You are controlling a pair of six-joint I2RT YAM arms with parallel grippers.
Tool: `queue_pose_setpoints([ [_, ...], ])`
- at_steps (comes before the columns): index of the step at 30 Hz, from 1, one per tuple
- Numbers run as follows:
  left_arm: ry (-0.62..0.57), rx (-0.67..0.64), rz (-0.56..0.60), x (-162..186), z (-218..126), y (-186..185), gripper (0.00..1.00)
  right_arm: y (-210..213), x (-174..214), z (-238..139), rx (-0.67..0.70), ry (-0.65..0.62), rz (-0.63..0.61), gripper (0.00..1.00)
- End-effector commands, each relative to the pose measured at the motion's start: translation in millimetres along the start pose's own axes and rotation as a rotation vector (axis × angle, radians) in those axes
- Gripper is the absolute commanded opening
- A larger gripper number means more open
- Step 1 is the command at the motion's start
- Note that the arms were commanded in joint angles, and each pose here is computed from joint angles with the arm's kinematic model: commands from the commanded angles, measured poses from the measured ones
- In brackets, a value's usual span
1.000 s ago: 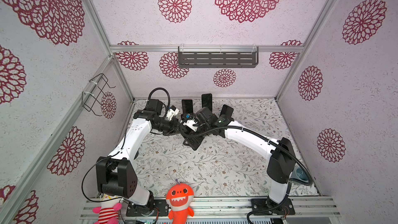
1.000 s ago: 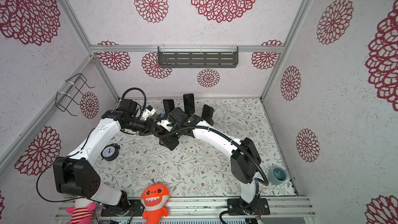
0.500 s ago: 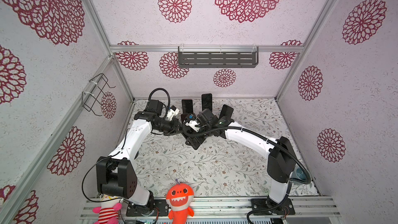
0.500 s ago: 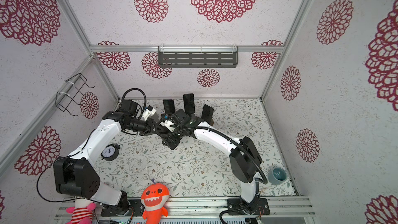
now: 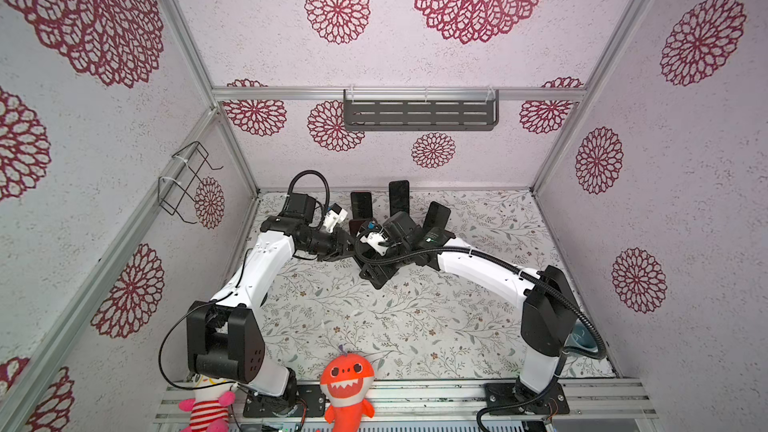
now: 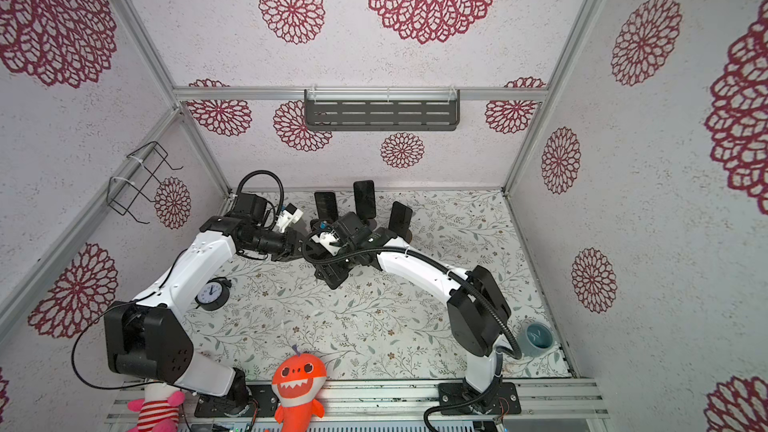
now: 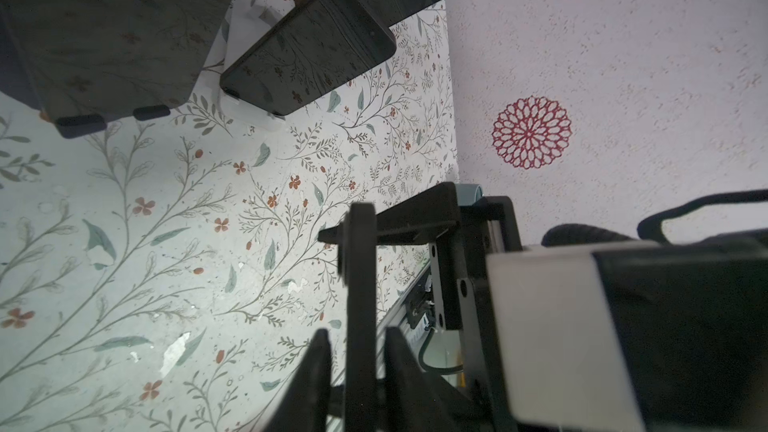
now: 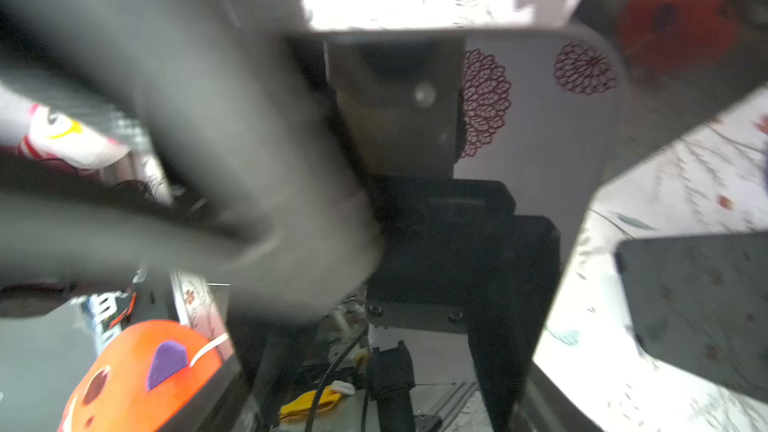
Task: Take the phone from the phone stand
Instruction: 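Grasp and lift a black phone with the right gripper while the left hovers, then carry the phone away and lower it flat with the right gripper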
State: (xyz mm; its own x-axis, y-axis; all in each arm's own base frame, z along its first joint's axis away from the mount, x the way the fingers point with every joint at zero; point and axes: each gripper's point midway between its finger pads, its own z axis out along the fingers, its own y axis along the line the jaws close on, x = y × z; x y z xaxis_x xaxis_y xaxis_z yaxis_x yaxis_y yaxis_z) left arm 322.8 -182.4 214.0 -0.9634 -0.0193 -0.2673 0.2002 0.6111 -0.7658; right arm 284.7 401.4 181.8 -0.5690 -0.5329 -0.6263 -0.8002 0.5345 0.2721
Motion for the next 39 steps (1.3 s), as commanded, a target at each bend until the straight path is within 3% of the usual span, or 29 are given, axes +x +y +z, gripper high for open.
queue_pose_setpoints([
  [1, -0.047, 0.021, 0.06, -4, -10, -15, 0.52, -11, -26, -45, 0.056, -0.115, 0.078, 0.4],
  [6, -0.098, 0.011, 0.087, -13, -16, -18, 0.72, -36, 4, -78, 0.167, -0.052, 0.133, 0.35],
  [11, -0.187, -0.12, 0.09, -29, -25, -3, 0.75, -84, 58, -121, 0.335, 0.049, 0.24, 0.31],
  [13, -0.259, -0.247, 0.055, -41, -36, 14, 0.75, -110, 83, -141, 0.417, 0.098, 0.291, 0.24],
  [17, -0.397, -0.297, 0.038, -57, -50, 17, 0.76, -149, 122, -171, 0.535, 0.184, 0.311, 0.0],
  [21, -0.474, -0.312, 0.043, -63, -57, 19, 0.77, -181, 149, -192, 0.617, 0.221, 0.379, 0.0],
  [28, -0.491, -0.31, 0.022, -65, -48, 25, 0.77, -246, 184, -207, 0.713, 0.254, 0.572, 0.0],
  [32, -0.482, -0.326, 0.019, -60, -41, 28, 0.78, -256, 215, -193, 0.659, 0.37, 0.633, 0.0],
  [39, -0.502, -0.333, 0.016, -59, -35, 35, 0.78, -258, 257, -173, 0.601, 0.423, 0.712, 0.0],
])
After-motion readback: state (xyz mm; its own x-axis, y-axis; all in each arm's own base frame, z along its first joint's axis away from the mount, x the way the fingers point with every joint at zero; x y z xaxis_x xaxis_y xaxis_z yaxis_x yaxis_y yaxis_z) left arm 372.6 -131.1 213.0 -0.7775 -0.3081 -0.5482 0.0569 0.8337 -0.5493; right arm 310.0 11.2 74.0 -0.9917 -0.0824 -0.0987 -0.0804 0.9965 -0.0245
